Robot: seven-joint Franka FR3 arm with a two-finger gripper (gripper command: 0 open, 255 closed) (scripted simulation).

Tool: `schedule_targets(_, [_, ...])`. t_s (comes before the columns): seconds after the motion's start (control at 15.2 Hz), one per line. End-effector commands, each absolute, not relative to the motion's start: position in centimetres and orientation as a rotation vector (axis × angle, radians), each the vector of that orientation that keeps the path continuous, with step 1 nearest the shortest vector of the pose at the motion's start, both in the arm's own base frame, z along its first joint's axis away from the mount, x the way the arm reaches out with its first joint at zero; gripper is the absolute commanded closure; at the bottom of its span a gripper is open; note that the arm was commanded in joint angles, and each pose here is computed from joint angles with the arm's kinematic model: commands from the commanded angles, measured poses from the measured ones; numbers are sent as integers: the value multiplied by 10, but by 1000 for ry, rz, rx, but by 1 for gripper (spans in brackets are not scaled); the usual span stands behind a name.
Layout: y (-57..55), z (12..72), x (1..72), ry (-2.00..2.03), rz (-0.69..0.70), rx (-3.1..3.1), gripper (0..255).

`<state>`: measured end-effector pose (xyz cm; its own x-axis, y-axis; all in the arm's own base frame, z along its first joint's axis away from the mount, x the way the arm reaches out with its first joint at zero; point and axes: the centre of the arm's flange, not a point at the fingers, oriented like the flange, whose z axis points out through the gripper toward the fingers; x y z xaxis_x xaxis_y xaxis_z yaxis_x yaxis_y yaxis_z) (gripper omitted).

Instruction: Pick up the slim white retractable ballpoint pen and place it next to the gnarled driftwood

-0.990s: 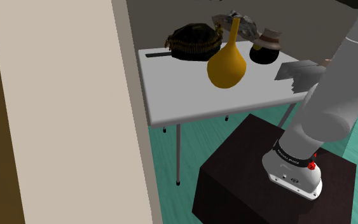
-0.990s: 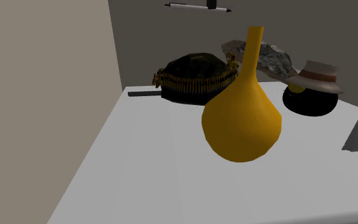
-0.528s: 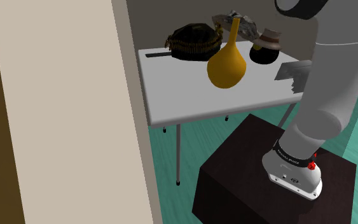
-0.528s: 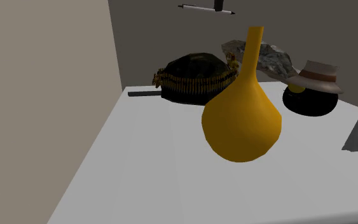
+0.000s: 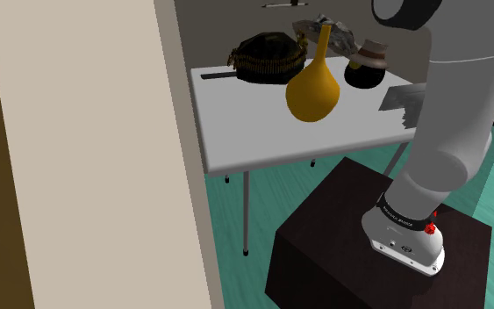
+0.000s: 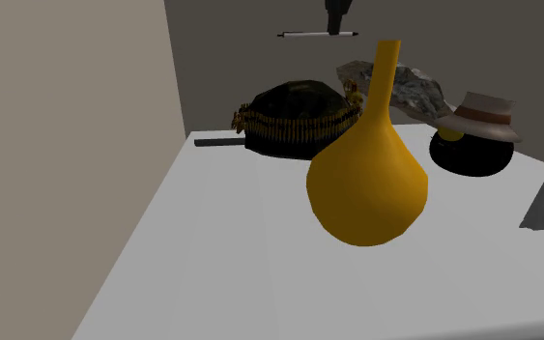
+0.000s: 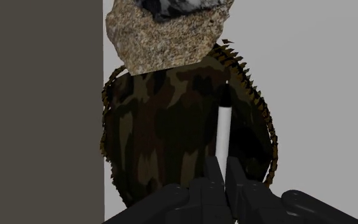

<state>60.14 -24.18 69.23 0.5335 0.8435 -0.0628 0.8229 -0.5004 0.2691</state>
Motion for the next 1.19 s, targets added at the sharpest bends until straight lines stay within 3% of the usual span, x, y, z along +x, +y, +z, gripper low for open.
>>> schedule_targets(0.0, [-242,681,602,1396,112,2507,255])
schedule_targets(1.12, [-242,591,602,1396,112,2507,255])
